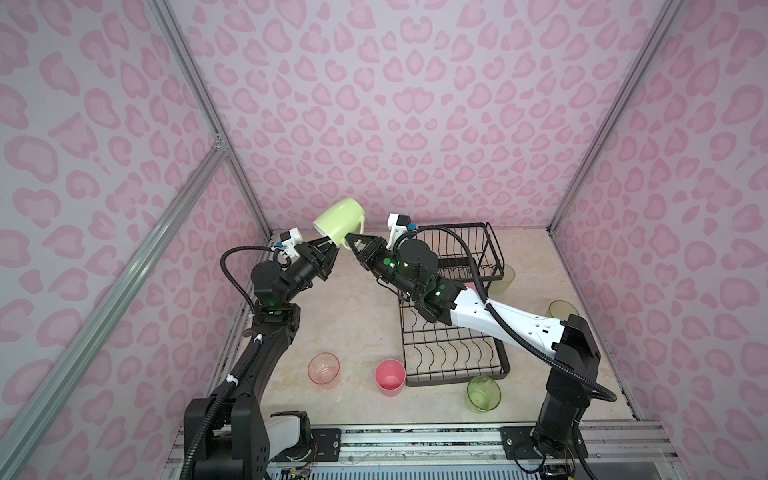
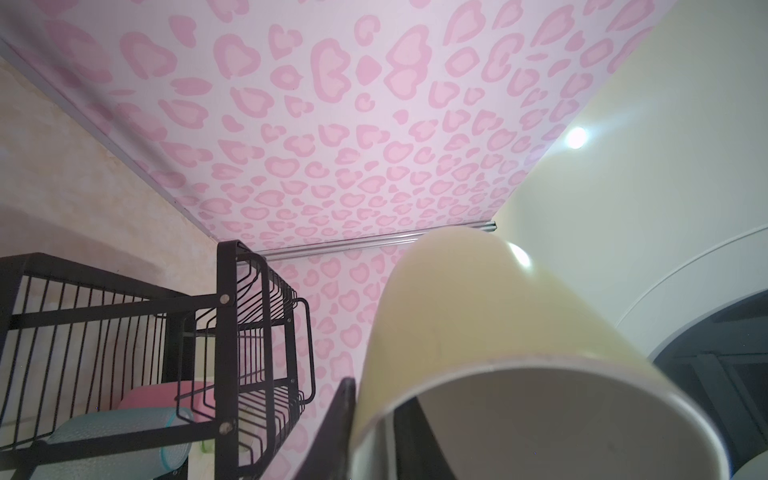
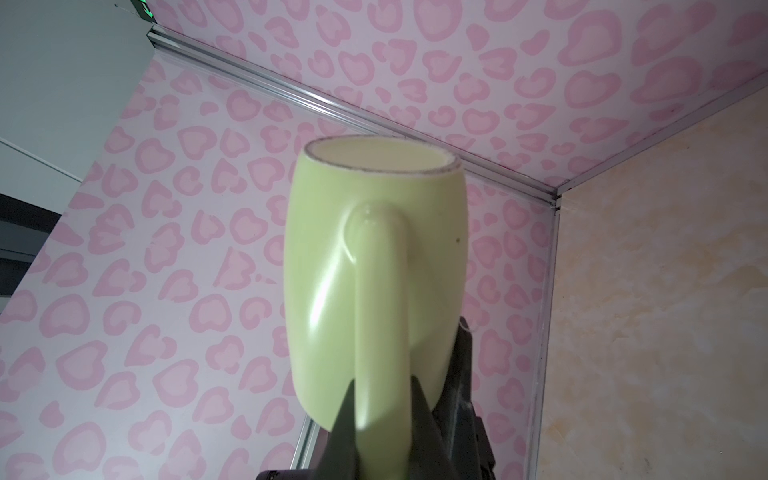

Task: Load the cups into the dish rack
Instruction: 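Close the right gripper on the light green mug's handle beside the left gripper, then open the left gripper and draw it back while the right gripper holds the mug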

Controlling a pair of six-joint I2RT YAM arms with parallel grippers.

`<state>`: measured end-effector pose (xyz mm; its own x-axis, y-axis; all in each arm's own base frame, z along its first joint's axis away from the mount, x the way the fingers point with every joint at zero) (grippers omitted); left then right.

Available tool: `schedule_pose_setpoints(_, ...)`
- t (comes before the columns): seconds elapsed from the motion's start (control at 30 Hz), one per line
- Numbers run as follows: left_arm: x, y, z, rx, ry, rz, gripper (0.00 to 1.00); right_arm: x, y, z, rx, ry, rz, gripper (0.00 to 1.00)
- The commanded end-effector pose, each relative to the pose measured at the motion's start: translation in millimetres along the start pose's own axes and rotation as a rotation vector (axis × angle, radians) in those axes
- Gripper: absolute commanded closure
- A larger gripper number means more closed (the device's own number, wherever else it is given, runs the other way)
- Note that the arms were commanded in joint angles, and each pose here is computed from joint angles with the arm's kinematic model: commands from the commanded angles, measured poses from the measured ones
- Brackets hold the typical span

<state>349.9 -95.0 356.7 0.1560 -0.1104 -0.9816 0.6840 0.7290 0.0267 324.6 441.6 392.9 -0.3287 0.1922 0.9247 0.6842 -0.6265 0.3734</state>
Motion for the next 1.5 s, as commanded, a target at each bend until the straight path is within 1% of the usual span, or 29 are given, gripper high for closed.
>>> schedule_pose_setpoints(0.0, -8, -9, -2, 0.045, -0.021, 0.079, 0.71, -1, 3, 0, -0.026, 0.004, -0.039, 0.92)
schedule_pose_setpoints(0.07, -5, -9, -3, 0.045, -0.005, 0.080, 0.65, -1, 4, 0, -0.032, 0.004, -0.045, 0.93)
schedule_pose_setpoints(0.1, -4, -9, -3, 0.045, 0.003, 0.084, 0.65, 0, 5, -1, -0.036, 0.005, -0.046, 0.93)
schedule_pose_setpoints(0.13, -3, -9, -3, 0.047, 0.010, 0.086, 0.60, 0, 4, -1, -0.037, 0.006, -0.046, 0.93)
schedule_pose_setpoints(0.3, 3, -9, -8, 0.040, 0.059, 0.108, 0.52, -1, 6, -3, -0.047, 0.000, -0.060, 0.94)
schedule_pose_setpoints(0.37, 7, -8, -11, 0.032, 0.091, 0.119, 0.47, 0, 7, -4, -0.050, -0.001, -0.070, 0.94)
schedule_pose_setpoints(0.47, 11, -3, -19, 0.011, 0.140, 0.149, 0.40, 0, 9, -6, -0.058, -0.006, -0.083, 0.94)
schedule_pose_setpoints(0.7, 10, -1, -36, -0.025, 0.230, 0.267, 0.24, -1, 11, -9, -0.069, -0.018, -0.115, 0.94)
schedule_pose_setpoints(0.83, 16, 0, -41, -0.038, 0.271, 0.287, 0.21, 1, 12, -11, -0.071, -0.024, -0.145, 0.94)
schedule_pose_setpoints(0.9, 23, 2, -46, -0.055, 0.315, 0.274, 0.20, 3, 12, -12, -0.071, -0.030, -0.166, 0.94)
schedule_pose_setpoints(1.1, 44, 16, -67, -0.154, 0.445, 0.256, 0.20, 9, 11, -17, -0.084, -0.046, -0.239, 0.94)
schedule_pose_setpoints(1.23, 58, 25, -83, -0.220, 0.569, 0.270, 0.19, 19, 11, -22, -0.095, -0.050, -0.312, 0.94)
schedule_pose_setpoints(1.33, 68, 32, -93, -0.264, 0.658, 0.308, 0.14, 27, 10, -28, -0.104, -0.053, -0.366, 0.94)
schedule_pose_setpoints(1.47, 81, 38, -103, -0.291, 0.742, 0.340, 0.04, 41, 15, -40, -0.138, -0.059, -0.447, 0.94)
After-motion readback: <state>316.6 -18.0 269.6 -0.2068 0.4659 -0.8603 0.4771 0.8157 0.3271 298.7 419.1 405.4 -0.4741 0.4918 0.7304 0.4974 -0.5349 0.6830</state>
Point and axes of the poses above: each gripper's point midway between its finger pads, its own z axis out along the fingers, its own x axis along the line the jaws close on, y = z × x, the point moved 3 cm from there along -z, back along the fingers, and after that the axes turned 3 degrees about -z, right-handed, at the moved point
